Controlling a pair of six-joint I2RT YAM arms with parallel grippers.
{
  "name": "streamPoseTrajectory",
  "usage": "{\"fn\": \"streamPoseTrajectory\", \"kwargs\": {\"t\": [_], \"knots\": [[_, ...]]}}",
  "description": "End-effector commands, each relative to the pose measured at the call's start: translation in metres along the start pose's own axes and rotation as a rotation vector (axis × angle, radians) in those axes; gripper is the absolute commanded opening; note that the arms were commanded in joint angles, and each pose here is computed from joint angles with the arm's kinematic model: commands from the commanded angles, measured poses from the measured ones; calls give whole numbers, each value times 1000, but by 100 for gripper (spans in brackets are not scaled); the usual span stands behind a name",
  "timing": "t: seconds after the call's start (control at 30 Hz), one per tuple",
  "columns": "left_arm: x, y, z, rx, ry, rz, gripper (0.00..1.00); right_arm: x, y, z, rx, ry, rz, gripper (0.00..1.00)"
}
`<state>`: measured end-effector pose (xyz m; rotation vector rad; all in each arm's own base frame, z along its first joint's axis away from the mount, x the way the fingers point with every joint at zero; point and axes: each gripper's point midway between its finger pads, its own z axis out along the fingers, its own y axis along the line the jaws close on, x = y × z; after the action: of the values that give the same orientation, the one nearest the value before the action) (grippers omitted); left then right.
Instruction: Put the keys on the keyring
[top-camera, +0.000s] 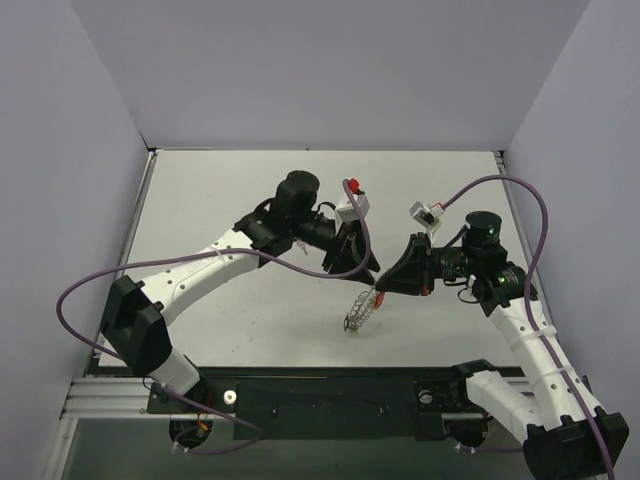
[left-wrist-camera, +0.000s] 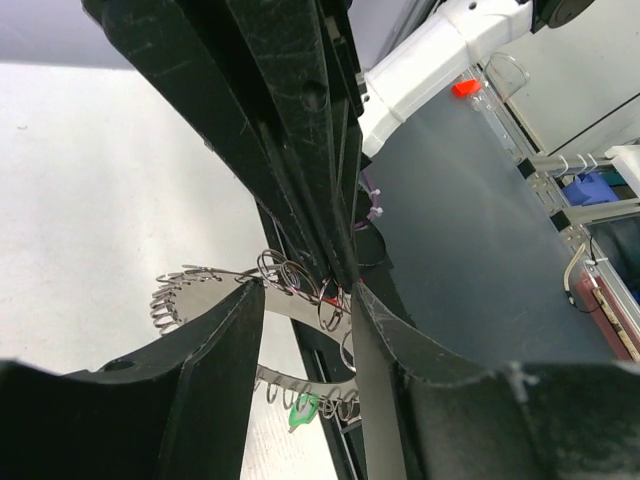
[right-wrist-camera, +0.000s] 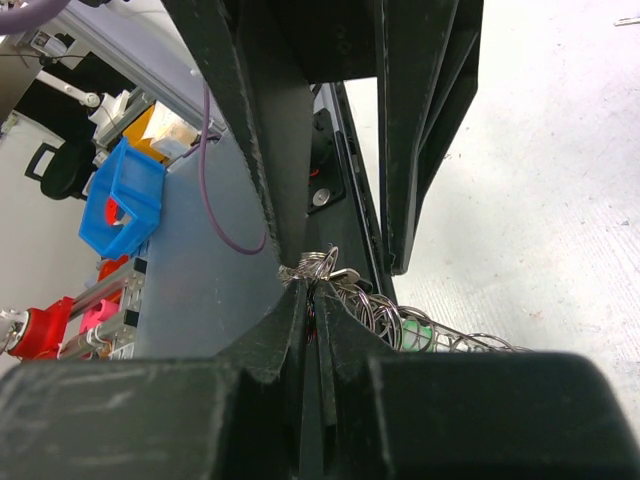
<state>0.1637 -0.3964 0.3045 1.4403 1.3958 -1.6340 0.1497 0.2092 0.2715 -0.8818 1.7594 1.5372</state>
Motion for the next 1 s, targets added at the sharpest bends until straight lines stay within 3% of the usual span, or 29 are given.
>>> {"fn": "streamPoseTrajectory", "kwargs": {"t": [0.0, 0.97], "knots": [[9, 0, -1, -3, 61, 27, 49, -6, 10, 0, -45, -10, -69, 0], [-7, -18, 3, 62, 9, 55, 34, -4, 11, 0, -46, -9, -64, 0]]}}
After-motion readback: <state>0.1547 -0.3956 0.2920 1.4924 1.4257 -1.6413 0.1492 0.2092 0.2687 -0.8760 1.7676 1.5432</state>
